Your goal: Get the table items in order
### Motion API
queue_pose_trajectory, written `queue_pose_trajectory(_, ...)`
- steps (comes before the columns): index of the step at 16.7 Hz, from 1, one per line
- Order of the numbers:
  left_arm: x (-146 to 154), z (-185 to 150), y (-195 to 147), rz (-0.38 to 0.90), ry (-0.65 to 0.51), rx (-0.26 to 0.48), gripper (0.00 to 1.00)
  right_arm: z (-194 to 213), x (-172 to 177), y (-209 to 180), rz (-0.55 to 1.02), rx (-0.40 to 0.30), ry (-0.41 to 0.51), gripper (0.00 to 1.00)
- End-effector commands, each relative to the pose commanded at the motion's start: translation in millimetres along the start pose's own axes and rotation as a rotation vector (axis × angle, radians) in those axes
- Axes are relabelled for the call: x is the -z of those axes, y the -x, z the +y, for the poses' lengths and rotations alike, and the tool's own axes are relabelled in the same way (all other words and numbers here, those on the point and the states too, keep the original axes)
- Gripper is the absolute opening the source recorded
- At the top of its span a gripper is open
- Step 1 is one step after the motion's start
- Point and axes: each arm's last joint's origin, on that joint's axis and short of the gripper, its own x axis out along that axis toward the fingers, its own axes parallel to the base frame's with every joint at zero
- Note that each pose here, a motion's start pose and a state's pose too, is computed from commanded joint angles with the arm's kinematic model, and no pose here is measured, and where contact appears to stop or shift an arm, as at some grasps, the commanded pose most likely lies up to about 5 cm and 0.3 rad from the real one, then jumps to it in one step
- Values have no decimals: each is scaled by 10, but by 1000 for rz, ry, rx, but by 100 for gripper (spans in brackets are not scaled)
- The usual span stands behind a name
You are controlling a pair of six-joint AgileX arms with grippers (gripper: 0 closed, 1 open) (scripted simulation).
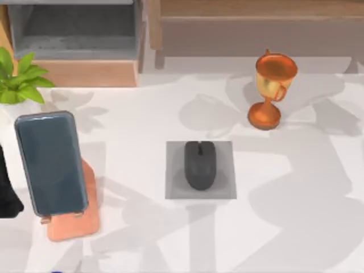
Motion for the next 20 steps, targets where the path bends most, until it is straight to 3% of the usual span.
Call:
queue_pose_trajectory(9, 0, 0, 0, 0, 0, 0, 100, 1522, -223, -699, 160, -24, -83, 0)
queue_pose_trajectory(15, 0, 0, 0, 0, 0, 0, 100, 2562, -415, -739, 269, -73, -74, 0)
queue_pose_trajectory(20, 0, 0, 0, 0, 0, 0, 100, 2886, -389, -677, 329, -88, -46, 0)
